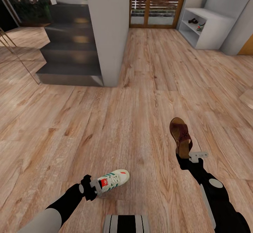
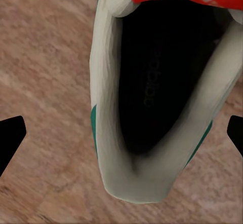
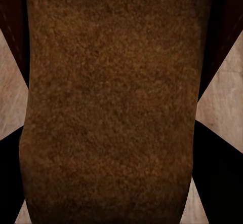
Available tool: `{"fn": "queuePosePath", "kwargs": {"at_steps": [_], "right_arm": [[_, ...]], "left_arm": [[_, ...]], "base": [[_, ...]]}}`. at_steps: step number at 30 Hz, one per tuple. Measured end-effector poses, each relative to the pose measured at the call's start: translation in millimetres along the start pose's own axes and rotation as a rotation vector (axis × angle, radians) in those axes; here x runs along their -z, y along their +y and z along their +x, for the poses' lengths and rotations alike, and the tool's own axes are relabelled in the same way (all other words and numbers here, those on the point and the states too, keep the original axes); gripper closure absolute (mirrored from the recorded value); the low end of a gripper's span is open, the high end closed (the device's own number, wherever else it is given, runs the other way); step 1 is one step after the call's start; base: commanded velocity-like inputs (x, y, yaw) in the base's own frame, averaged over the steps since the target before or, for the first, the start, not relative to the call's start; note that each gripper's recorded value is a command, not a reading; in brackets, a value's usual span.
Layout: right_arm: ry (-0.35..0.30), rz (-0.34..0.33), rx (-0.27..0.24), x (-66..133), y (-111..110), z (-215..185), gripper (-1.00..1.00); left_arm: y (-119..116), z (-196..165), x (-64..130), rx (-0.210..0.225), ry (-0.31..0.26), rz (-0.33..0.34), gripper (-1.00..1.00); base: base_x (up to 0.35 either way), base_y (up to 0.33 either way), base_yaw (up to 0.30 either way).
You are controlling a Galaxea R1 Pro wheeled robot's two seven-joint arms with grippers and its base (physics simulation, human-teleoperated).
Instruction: Pick up the two gym shoes and the two sandals from the corridor floor and place them onto the hallstand (shoe rack) in the corridor, making sure they are on the rack and not on the floor. Arrange them so the two gym shoes are next to each other and the two sandals are next to each other.
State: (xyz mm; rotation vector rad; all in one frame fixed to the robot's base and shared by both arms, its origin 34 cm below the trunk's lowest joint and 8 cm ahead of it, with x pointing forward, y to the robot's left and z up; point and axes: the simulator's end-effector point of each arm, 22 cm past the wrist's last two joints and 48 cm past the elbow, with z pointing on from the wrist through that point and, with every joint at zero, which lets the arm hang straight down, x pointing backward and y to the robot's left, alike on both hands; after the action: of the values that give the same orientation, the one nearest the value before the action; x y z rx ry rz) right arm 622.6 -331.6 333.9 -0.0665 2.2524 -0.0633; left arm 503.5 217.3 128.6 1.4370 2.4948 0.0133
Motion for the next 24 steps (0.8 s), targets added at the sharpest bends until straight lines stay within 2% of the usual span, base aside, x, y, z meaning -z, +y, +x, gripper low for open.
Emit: {"fn": "queuePosePath", "kwargs": {"at_steps": [6, 12, 24], "right_arm": [[0.003, 0.0, 0.0, -0.6, 0.1, 1.4, 1.0], [0.031, -0.002, 0.001, -6.6, 1.3, 16.8, 1.0], [0.037, -0.003, 0.001, -7.7, 1.6, 20.0, 1.0]], "left_arm": [[-1.3, 0.7, -0.9, 0.0, 0.001, 0.002, -1.0], [-12.3, 8.6, -10.2, 0.002, 0.016, 0.026, -1.0], [-14.4, 11.0, -12.0, 0.002, 0.02, 0.031, -1.0]], "base": [[0.0, 0.0, 0.0], [0.0, 0.0, 0.0], [0.0, 0.0, 0.0]]}}
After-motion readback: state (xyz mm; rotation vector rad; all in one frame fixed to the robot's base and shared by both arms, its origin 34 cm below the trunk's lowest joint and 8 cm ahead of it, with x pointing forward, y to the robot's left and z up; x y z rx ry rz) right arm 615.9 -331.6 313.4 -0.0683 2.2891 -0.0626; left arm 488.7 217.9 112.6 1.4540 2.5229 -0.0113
